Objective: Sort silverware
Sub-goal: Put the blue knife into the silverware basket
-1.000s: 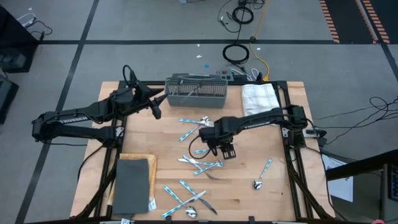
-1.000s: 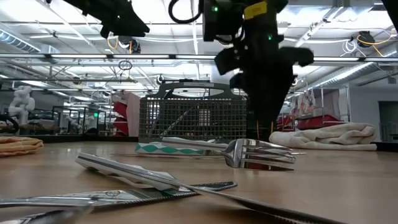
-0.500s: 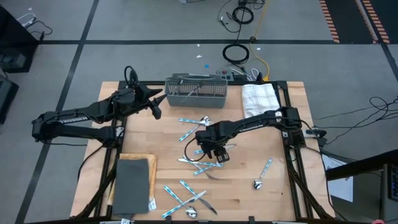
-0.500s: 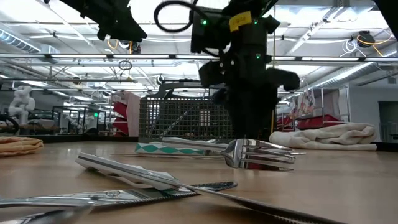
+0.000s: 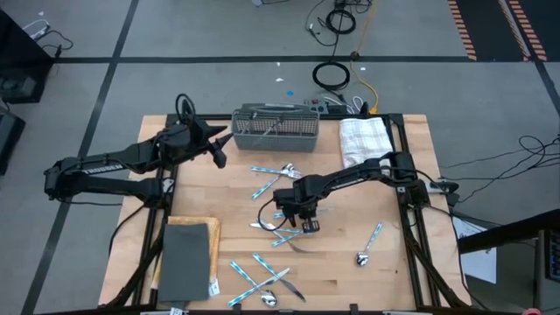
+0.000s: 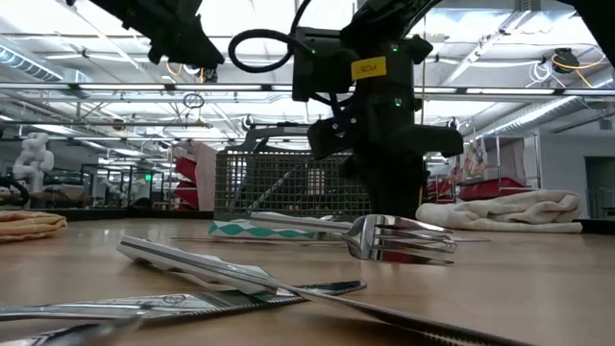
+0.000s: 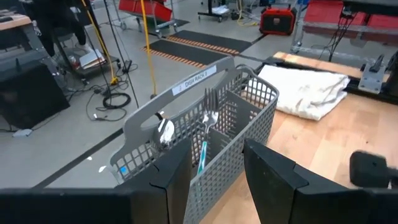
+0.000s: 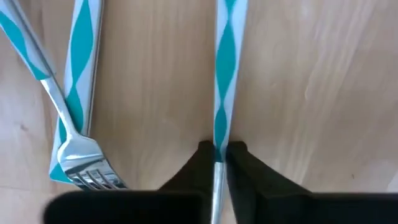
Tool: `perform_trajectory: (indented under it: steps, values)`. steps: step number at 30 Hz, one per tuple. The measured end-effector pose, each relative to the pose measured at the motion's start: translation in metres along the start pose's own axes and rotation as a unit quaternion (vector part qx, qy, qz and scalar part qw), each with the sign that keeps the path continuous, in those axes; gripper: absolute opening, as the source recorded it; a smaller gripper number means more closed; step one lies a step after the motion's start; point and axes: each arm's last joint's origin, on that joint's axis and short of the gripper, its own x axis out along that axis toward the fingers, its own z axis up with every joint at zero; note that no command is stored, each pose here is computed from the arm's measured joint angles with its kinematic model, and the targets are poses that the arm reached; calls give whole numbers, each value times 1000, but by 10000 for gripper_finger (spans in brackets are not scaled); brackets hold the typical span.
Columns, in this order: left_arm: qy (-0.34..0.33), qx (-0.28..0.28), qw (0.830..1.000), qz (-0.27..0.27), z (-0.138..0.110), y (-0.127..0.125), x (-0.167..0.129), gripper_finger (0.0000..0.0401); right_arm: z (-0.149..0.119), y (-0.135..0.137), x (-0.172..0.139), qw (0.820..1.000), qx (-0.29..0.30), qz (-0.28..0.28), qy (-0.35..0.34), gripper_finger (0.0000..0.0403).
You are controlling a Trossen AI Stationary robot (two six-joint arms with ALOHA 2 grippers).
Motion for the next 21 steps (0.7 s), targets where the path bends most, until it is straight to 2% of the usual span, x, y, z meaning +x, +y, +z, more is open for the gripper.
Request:
perform_trajectory:
  steps: [7, 17, 21]
  values:
    - [1, 10, 1000, 2, 0, 0, 0, 151, -2, 1, -8, 999, 47, -16, -10, 3]
    - [-1, 12, 1000, 2, 0, 0, 0, 151, -17, -1, -51, 991, 115, -65, -28, 1]
    - [-1, 20, 1000, 2, 0, 0, 0, 151, -27, 1, -68, 989, 119, -90, -13, 0]
